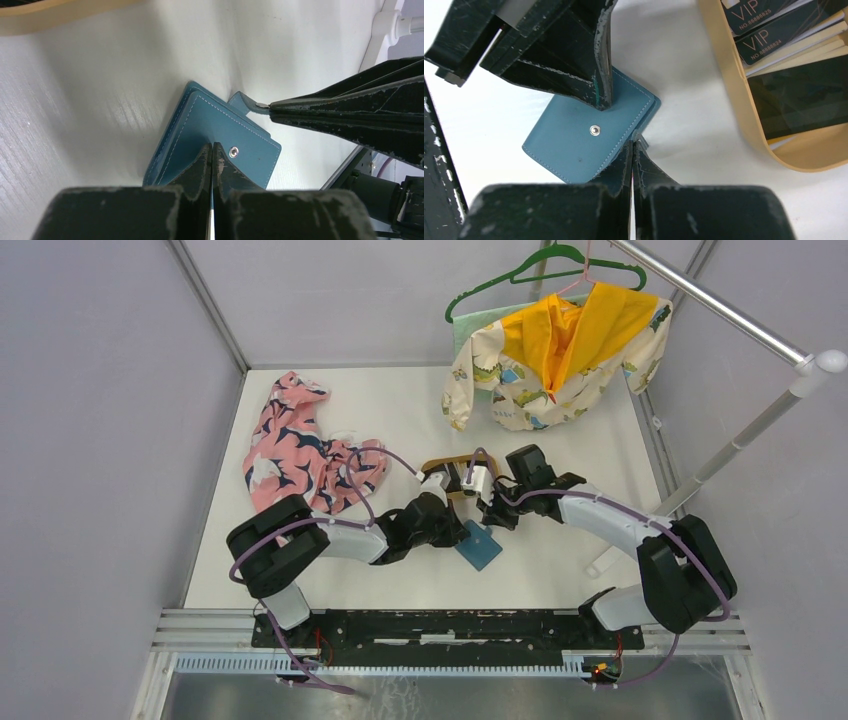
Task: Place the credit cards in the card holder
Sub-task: Close the card holder at the center of the board.
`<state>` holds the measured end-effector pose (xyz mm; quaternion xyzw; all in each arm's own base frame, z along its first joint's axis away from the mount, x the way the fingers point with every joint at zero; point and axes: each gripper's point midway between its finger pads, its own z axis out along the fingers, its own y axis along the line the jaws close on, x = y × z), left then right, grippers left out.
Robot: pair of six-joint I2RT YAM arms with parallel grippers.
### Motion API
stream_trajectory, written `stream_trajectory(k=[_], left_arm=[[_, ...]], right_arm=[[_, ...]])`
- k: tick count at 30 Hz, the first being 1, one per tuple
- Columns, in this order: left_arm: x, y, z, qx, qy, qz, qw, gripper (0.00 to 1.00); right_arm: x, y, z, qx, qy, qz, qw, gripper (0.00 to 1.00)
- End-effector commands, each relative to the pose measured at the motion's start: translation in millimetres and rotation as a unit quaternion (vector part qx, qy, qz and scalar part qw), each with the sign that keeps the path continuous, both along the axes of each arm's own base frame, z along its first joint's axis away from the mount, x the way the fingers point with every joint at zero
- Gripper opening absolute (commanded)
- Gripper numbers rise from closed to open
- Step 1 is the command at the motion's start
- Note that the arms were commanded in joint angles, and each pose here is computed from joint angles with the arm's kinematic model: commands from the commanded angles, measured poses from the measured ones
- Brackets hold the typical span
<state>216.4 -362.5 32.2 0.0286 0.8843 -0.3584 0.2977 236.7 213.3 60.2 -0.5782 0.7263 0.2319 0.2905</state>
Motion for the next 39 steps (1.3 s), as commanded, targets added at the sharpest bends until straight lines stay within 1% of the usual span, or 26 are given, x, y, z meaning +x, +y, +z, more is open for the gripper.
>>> stream_trajectory(k=[1, 11, 19, 23, 30, 35, 39], left_arm=[[-1.6, 1.5, 2.7, -0.019, 0.013, 0.015, 1.0, 0.02], [-4.6, 1.7, 9.7, -0.037, 0.005, 0.017, 0.999, 0.02], [-7.1, -2.1, 12.8, -0.043, -0.001, 0.012, 0.999, 0.02], [-7.3, -3.2, 15.8, -0.047, -0.005, 0.012, 0.999, 0.02], [-5.6, -2.5, 33.6, -0.061, -0.024, 0.014, 0.998, 0.02], [3.5, 6.2, 37.2, -0.04, -0.034, 0.039, 0.998, 0.02], [8.7, 4.8, 39.6, -0.027, -0.037, 0.041, 0.998, 0.02]], right_arm=[[-5.8, 12.6, 1.0, 0.036, 0.021, 0.014, 0.999, 0.0], [-27.2, 14.2, -13.0, 0.047, 0.071, 0.028, 0.996, 0.0], [-35.6, 16.4, -15.8, 0.062, 0.087, 0.027, 0.994, 0.0], [-30.3, 17.6, -10.8, 0.066, 0.073, 0.023, 0.995, 0.0], [-12.4, 20.5, 2.2, 0.073, 0.047, 0.013, 0.996, 0.0], [-3.0, 28.1, 7.1, 0.077, 0.046, 0.021, 0.996, 0.0], [5.5, 34.8, 13.7, 0.08, 0.038, 0.029, 0.996, 0.0]])
